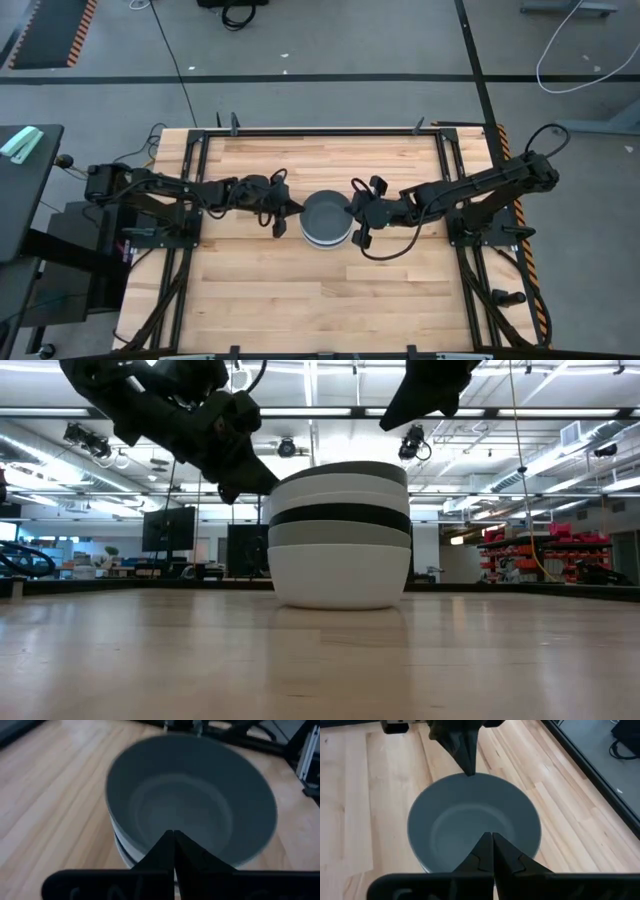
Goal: Nest bowls inside each other
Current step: Stack the dark gray bowl on top of the stacked bowls
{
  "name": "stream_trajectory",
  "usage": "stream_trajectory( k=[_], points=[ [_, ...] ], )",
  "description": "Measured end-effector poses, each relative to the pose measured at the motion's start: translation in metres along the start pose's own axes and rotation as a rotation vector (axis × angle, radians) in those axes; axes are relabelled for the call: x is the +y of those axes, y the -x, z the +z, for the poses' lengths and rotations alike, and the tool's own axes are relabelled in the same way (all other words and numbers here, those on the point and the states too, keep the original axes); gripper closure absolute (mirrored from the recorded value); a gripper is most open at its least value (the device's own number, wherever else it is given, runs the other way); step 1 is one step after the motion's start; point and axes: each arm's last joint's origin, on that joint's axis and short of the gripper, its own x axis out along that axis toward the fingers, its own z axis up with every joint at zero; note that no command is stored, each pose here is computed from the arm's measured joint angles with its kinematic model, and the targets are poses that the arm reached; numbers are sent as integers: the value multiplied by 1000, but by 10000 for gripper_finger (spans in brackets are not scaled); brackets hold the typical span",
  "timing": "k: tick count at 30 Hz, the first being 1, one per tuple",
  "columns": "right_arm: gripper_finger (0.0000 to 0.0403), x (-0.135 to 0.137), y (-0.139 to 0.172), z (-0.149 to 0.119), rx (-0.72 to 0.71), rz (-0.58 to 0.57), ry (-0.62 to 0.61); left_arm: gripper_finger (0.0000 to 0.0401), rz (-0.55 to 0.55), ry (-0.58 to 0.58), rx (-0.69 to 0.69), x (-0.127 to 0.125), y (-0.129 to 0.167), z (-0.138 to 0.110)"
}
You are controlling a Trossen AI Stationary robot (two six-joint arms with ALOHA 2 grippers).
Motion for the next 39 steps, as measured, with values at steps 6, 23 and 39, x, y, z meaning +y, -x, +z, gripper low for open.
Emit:
stream_trajectory(
  k=[6, 23, 39],
  points=[
    [403, 0, 0, 0, 1, -1, -6, 363, -3, -1, -47, 0, 1, 5],
    [403, -10, -36, -50, 68, -35, -58, 384, -2, -8, -96, 2, 2, 10],
    [403, -10, -33, -45, 52, -29, -78, 384, 1, 5, -70, 3, 1, 8]
  ],
)
